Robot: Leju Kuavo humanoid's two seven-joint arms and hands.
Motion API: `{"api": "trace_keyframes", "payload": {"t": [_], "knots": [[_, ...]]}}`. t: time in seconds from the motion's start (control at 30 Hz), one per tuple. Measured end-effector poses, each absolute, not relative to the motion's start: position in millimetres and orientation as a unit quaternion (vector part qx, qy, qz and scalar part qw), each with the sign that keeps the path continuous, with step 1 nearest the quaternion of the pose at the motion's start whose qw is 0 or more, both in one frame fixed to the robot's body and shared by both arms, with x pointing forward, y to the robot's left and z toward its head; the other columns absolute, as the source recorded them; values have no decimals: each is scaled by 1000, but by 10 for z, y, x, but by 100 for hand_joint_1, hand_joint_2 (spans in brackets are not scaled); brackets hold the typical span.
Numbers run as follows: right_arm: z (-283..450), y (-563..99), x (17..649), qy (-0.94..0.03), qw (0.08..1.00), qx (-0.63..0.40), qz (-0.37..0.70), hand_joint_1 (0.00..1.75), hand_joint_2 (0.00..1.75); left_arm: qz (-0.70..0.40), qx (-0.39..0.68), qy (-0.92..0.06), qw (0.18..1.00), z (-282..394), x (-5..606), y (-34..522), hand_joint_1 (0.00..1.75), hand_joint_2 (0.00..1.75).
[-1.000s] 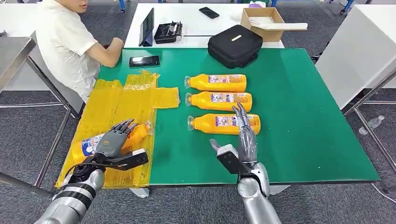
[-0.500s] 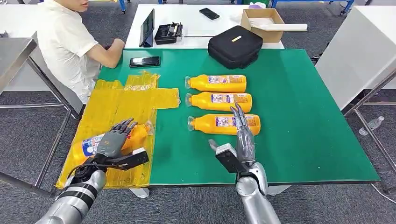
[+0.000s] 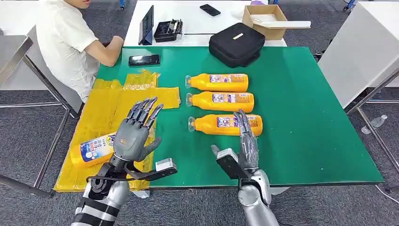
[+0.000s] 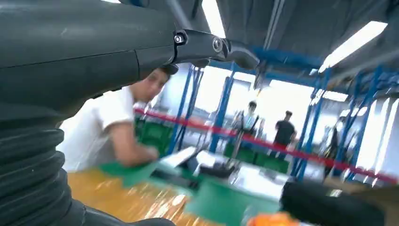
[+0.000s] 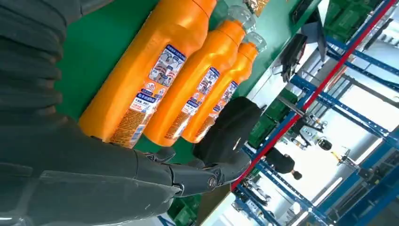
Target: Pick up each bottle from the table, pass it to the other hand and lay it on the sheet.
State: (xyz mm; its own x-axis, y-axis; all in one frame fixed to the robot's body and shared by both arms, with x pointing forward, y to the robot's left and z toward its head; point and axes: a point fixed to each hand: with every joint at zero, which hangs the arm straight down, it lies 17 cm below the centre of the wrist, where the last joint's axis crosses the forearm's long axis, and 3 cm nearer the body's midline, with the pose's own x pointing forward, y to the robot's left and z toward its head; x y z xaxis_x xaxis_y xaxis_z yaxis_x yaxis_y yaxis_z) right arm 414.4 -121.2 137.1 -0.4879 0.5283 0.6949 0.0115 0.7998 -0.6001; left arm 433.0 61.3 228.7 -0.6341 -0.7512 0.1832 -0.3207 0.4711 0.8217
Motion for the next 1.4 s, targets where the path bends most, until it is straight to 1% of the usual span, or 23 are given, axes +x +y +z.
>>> {"api": "trace_keyframes", "payload": {"t": [0.1, 0.4, 0.47, 0.53, 0.63, 0.7, 0.77, 0.9, 1.1, 1.4], "knots": [[1390, -1199, 4145, -820, 478, -164, 268, 0, 175, -387, 334, -824, 246, 2467, 4230, 534, 0, 175], [1397, -1181, 4147, -820, 479, -162, 268, 0, 175, -369, 344, -838, 206, 2717, 4073, 452, 0, 175], [1366, -1200, 4175, -808, 481, -188, 283, 0, 175, -353, 328, -850, 212, 2789, 4006, 438, 0, 175], [1235, -1255, 4228, -774, 487, -239, 326, 0, 175, -316, 254, -876, 260, 2851, 3934, 416, 0, 175], [1064, -1444, 4314, -719, 480, -324, 383, 0, 175, -234, 82, -901, 355, 2838, 3826, 353, 0, 175], [977, -1596, 4409, -689, 472, -364, 412, 0, 175, -195, 28, -905, 377, 2818, 3743, 322, 0, 175], [901, -1688, 4494, -670, 464, -381, 437, 0, 175, -181, 10, -906, 382, 2785, 3667, 290, 0, 175], [785, -1806, 4603, -647, 455, -396, 466, 0, 175, -176, 1, -903, 391, 2702, 3603, 277, 0, 175], [692, -1799, 4749, -608, 444, -420, 506, 0, 175, -185, 14, -903, 388, 2715, 3621, 262, 0, 175], [483, -1839, 4872, -560, 463, -424, 541, 0, 175, -188, 31, -904, 383, 2728, 3629, 274, 0, 175]]}}
